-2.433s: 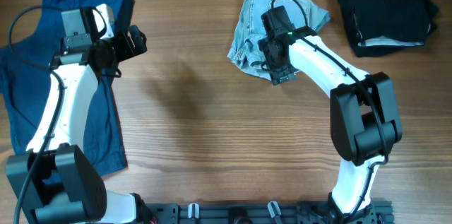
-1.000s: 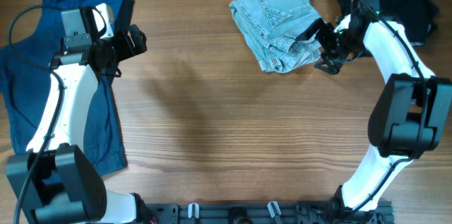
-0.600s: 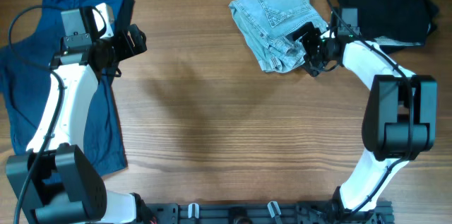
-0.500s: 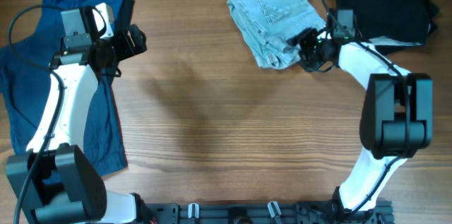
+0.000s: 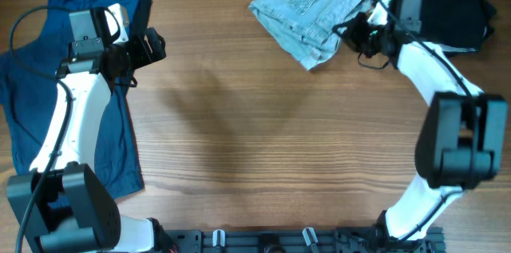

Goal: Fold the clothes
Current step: 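Carry the shorts right and place them on the black garment stack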

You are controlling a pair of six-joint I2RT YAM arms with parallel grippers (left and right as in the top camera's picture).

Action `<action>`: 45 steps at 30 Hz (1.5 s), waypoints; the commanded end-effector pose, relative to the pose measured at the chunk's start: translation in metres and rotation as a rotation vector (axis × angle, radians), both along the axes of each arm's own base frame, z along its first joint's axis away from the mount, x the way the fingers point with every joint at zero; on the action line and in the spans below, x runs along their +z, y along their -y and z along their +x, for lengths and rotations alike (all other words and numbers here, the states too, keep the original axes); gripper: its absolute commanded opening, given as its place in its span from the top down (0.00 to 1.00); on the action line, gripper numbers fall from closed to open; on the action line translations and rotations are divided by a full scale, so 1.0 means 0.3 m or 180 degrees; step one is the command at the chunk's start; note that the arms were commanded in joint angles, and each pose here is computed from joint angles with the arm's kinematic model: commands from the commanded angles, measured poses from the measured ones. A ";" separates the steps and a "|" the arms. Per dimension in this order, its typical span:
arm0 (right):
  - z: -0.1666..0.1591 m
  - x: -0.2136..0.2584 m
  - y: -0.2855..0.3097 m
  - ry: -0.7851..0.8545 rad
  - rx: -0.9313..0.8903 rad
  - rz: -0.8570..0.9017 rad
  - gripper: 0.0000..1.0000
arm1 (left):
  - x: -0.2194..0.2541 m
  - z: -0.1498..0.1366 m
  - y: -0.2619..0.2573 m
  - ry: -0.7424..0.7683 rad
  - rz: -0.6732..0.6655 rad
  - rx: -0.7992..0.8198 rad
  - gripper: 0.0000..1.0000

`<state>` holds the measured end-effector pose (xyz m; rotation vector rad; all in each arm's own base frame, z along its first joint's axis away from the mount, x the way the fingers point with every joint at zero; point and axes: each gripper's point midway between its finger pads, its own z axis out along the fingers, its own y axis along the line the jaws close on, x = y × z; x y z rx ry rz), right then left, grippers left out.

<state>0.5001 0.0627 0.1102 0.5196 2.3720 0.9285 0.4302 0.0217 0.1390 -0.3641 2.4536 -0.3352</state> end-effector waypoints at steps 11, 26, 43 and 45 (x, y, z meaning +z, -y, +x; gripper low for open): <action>0.113 0.760 0.396 0.2063 -0.0444 -0.0595 0.96 | 0.022 0.002 0.013 0.0055 -0.0042 -0.0016 0.00; 0.129 0.845 0.769 0.2291 -0.1214 -0.1127 0.96 | 0.022 0.003 0.013 0.0060 -0.0025 -0.0034 0.00; -0.023 0.139 0.942 -0.0297 -0.2218 -0.0276 0.69 | 0.016 0.003 0.013 0.0044 -0.0029 -0.0033 0.00; -0.105 0.082 0.943 -0.0680 -0.2269 -0.0204 0.49 | 0.016 0.003 0.013 0.0044 -0.0028 -0.0033 0.00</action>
